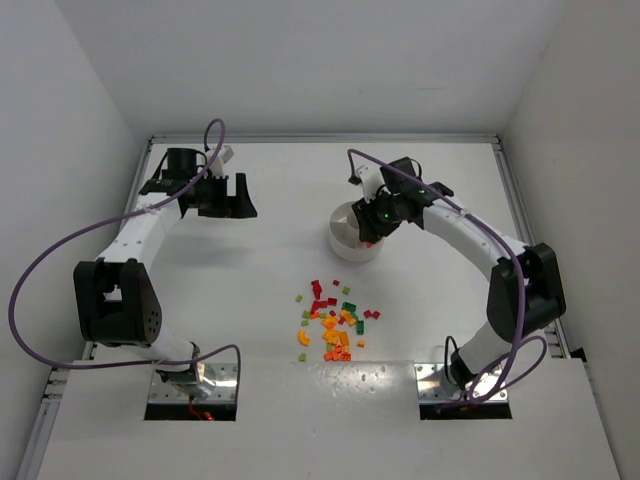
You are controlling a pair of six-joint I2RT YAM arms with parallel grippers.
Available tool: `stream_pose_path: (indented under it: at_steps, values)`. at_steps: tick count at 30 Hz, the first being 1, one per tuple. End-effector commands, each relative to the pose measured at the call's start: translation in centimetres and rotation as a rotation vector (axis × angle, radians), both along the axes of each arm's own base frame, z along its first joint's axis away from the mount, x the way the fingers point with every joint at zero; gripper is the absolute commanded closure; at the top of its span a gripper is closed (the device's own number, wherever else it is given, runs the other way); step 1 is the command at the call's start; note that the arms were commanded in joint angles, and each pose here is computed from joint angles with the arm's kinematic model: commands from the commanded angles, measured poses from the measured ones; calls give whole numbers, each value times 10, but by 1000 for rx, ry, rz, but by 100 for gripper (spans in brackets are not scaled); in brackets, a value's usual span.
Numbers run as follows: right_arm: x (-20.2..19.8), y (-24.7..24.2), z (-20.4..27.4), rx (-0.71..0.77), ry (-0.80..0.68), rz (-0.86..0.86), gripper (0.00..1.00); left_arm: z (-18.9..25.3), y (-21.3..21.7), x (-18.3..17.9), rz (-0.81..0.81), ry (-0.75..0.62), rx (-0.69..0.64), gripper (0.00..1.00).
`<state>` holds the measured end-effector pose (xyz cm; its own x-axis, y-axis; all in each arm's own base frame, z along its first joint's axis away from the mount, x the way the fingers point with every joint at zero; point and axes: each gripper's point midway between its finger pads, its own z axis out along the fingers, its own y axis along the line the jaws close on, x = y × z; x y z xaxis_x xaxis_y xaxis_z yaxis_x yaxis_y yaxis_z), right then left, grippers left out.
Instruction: Sort the legos into containers by color
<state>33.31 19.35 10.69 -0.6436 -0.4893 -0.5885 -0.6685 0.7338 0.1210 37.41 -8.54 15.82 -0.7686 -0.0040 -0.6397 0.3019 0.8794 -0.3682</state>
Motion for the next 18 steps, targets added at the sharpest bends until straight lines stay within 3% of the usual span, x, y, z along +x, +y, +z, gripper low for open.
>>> stream_pose_path:
  at_steps: [1,8,11,12,14,17,18]
  values:
    - [14,0,4,12,-50,-21,52,9,-5,8,-5,-34,-19,1]
    - [9,3,14,24,-57,28,52,12,-4,8,-11,-47,-14,1]
    - [-16,15,35,68,-124,221,66,13,-5,7,-23,-52,-15,1]
    - [-39,25,31,99,-122,366,68,16,-5,7,-23,-61,-15,1]
    - [-64,31,25,114,-84,451,68,17,-6,6,-37,-67,-15,1]
    - [-109,41,9,99,37,639,61,13,-6,7,-43,-62,-10,1]
    - [-125,48,4,96,74,703,47,16,-6,9,-43,-71,-10,1]
